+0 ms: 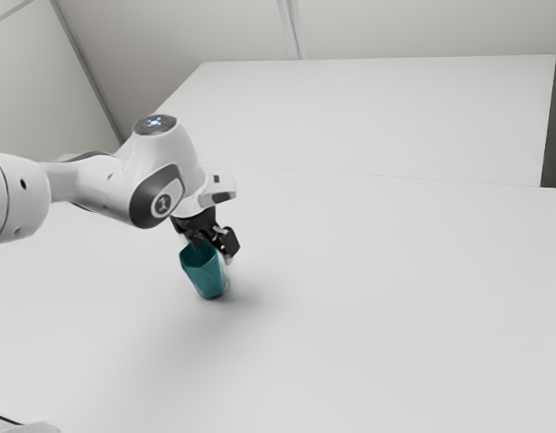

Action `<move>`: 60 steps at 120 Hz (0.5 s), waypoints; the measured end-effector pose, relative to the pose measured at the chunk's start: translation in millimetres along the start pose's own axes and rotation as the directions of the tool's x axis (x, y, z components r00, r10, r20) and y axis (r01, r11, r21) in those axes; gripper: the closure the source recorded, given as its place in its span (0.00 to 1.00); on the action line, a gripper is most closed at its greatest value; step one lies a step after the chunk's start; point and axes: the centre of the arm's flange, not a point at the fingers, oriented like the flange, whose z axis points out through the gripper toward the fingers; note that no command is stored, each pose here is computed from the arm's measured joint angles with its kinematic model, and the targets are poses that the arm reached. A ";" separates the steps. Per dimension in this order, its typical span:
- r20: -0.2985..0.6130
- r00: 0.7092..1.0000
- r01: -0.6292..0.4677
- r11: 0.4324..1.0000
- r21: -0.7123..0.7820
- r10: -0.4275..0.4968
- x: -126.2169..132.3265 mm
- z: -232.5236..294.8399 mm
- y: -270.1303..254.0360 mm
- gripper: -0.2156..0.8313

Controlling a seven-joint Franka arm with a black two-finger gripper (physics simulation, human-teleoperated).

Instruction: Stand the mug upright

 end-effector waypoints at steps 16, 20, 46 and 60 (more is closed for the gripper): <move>-0.020 1.000 0.001 1.000 0.026 -0.001 11.6 -33.3 5.6 0.25; -0.023 1.000 0.000 1.000 0.026 0.001 16.2 -42.8 8.2 0.24; -0.068 0.995 0.063 0.997 -0.053 -0.067 56.4 -147.6 -4.0 0.22; -0.067 0.995 0.071 0.995 -0.074 -0.076 63.5 -193.4 -7.2 0.21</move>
